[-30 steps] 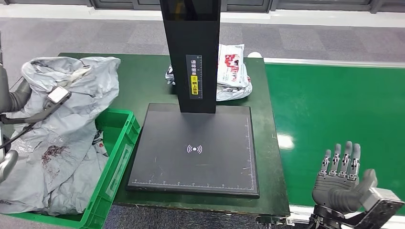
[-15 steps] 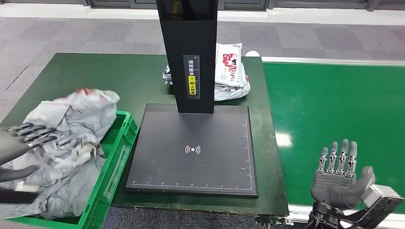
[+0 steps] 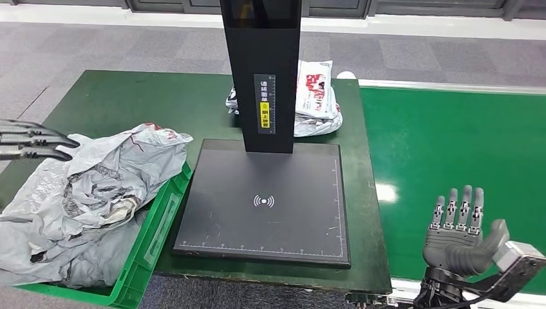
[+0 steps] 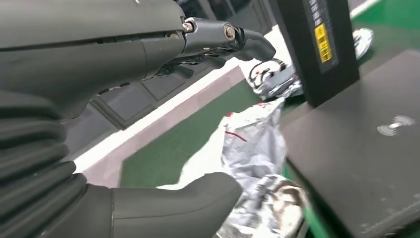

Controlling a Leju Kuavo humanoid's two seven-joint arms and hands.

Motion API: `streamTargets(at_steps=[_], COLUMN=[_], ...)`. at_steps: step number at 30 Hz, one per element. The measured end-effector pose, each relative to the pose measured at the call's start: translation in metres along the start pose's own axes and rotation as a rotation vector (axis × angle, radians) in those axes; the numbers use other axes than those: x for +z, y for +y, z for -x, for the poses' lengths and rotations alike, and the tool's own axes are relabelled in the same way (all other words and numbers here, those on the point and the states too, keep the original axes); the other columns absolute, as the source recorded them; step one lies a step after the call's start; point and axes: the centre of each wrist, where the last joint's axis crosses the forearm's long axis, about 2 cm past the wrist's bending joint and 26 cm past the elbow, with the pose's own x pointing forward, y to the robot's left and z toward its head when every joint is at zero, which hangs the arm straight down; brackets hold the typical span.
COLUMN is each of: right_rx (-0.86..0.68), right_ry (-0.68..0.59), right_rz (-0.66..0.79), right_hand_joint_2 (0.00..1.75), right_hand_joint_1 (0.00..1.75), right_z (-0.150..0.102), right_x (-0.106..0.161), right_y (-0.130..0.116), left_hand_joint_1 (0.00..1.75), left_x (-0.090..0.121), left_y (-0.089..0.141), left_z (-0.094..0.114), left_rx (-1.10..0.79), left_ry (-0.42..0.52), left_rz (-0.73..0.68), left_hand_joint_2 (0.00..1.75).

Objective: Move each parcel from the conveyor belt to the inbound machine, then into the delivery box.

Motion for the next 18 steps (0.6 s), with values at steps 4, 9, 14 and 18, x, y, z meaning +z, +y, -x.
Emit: streamTargets(at_steps=[4,9,14,18], right_rx=[0.001,0.007,0.031,0.041], right_ry=[0.002,-0.006,0.007,0.019], right_rz=[0.000,0.002,-0.009,-0.007], right_hand_joint_2=[0.00,0.00,0.00,0.00], right_hand_joint_1=[0.00,0.00,0.00,0.00], right_z=[0.000,0.001,0.001,0.001], right_x=[0.001,0.002,0.009,0.013], right_y=[-0.001,-0.003,-0.003,0.001], left_hand_joint_1=[0.00,0.00,0.00,0.00], left_x=[-0.005,-0.023,-0.070,-0.097], left_y=[0.016,0.039,0.048,0.029], left_z=[0.000,0.021,0.067,0.076], left_rx=[-0.029,-0.105,-0.107,0.132], left_ry=[0.020,0.179,0.428,0.346], left_rz=[0.038,-0.025,-0.706,-1.229], left_hand_joint_2=[0.44,1.75,1.75,1.75])
